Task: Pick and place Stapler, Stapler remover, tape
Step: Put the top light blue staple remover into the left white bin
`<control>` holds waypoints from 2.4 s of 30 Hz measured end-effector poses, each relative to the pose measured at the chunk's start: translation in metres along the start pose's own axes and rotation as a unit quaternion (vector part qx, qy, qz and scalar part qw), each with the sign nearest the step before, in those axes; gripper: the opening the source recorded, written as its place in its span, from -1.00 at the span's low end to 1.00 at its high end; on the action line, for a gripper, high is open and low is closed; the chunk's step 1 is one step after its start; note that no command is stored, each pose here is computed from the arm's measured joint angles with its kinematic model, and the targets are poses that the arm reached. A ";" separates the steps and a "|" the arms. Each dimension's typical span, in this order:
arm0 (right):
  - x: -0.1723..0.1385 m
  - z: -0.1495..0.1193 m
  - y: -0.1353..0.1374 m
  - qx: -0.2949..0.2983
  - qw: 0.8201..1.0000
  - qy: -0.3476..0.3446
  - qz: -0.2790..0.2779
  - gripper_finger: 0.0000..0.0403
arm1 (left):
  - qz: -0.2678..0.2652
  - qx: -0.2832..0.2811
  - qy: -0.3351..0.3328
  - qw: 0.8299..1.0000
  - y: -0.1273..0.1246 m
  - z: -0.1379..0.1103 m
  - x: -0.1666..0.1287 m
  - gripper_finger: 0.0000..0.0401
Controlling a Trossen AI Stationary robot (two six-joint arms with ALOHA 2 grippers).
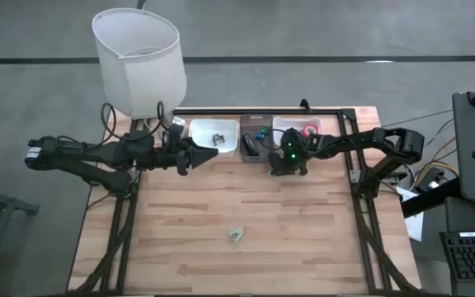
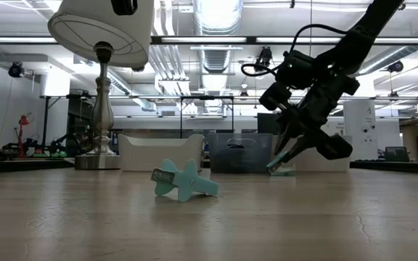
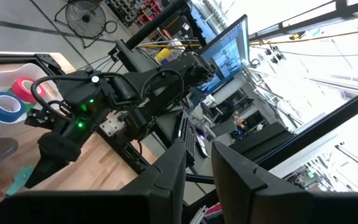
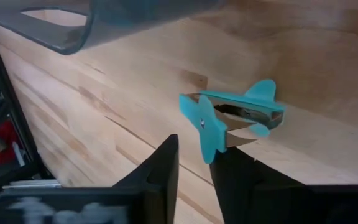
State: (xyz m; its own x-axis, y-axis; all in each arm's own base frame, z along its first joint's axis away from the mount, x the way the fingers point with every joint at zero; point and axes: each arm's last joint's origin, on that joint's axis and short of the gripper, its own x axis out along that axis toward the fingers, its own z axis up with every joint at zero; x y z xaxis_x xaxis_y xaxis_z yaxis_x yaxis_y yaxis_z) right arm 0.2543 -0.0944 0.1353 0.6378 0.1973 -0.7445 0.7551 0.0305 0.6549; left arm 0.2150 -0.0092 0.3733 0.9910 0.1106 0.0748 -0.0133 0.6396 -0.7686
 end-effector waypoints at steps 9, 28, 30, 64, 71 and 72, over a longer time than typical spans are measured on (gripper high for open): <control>0.000 0.001 0.000 -0.019 1.000 -0.013 -0.005 -0.93 | 0.001 0.000 0.001 1.000 0.000 0.000 0.000 -0.60; 0.004 -0.031 0.045 -0.072 0.995 0.055 0.048 -0.96 | 0.002 0.000 0.002 1.000 0.000 0.000 0.000 -0.60; 0.002 -0.033 0.059 -0.086 0.993 0.050 0.064 -0.96 | 0.002 0.000 0.002 1.000 0.000 0.000 0.000 -0.60; 0.047 0.099 0.205 -0.181 0.979 -0.058 0.078 -0.96 | -0.017 -0.013 0.007 1.000 -0.003 0.003 -0.006 -0.60; 0.048 0.107 0.188 -0.150 0.986 -0.068 0.025 -0.96 | -0.011 -0.012 0.011 1.000 -0.002 0.002 -0.006 -0.60; 0.049 0.108 0.186 -0.148 0.987 -0.067 0.022 -0.96 | -0.011 -0.012 0.012 1.000 -0.002 0.002 -0.006 -0.60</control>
State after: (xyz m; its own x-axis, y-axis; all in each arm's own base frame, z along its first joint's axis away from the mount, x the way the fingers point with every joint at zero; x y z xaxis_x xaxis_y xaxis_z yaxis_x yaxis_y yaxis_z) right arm 0.4423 -0.1851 0.2064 0.6979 0.0741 -0.7123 0.6619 0.3130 0.6811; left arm 0.2084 -0.0099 0.3761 0.9939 0.0783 0.0782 0.0123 0.6238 -0.7815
